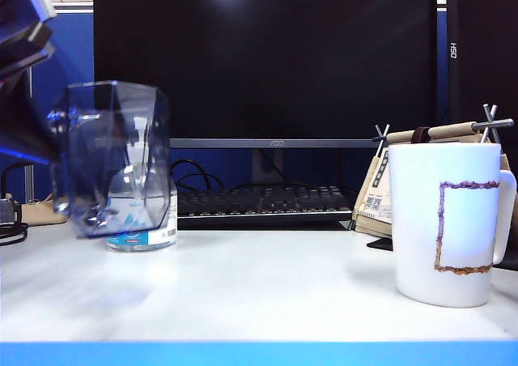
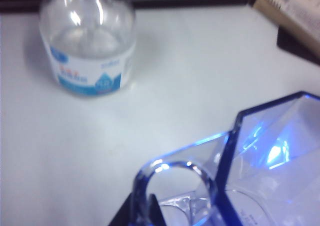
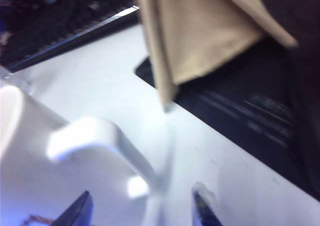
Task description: Swap the positions of the transparent plastic cup and the white ceramic cup.
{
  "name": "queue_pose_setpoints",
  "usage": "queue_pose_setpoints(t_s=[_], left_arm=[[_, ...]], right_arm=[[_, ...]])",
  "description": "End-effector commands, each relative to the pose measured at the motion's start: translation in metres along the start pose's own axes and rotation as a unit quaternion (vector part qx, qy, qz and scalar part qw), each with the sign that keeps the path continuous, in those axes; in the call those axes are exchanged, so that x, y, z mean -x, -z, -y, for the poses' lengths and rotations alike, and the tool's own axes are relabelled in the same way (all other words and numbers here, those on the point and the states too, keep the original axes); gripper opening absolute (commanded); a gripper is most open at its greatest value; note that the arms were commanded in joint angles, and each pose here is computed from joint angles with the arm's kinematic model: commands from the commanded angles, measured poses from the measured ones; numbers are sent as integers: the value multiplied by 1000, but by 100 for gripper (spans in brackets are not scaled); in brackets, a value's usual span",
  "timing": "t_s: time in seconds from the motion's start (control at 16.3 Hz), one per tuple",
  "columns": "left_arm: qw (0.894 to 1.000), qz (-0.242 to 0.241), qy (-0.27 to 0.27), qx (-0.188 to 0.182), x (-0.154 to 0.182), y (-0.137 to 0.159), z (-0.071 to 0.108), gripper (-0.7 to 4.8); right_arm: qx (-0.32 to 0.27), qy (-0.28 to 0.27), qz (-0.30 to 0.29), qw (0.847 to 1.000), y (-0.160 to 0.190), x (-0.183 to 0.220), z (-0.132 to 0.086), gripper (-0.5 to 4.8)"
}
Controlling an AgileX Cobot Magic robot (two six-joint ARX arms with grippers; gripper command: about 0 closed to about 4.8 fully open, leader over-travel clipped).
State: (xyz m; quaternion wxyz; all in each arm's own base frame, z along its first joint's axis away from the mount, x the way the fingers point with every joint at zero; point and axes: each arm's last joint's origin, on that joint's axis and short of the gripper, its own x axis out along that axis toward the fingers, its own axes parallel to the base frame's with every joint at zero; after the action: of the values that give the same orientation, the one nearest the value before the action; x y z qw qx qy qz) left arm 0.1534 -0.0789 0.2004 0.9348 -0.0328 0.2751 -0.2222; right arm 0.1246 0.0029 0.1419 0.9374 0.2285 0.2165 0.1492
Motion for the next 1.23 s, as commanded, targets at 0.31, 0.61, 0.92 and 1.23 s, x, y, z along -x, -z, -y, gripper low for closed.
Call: queue_pose_setpoints(t_s=[0.31,0.61,0.92,1.23], left_arm=[[1000,6,5,2,1,-3,1,-5],[1000,3,3,-8,1,-2,1,-5],[1000,2,3,-8,1,-2,1,-6],[1000,0,-3,-8,1,-1,0,-6]], right_arm=[[52,6,11,999,1,-11,-13,256],[64,20,21,998,-1,-12,-12,256],[62,20,15,998,-1,-24,-9,256],[72,22,2,997,-18,-41,-10,257]])
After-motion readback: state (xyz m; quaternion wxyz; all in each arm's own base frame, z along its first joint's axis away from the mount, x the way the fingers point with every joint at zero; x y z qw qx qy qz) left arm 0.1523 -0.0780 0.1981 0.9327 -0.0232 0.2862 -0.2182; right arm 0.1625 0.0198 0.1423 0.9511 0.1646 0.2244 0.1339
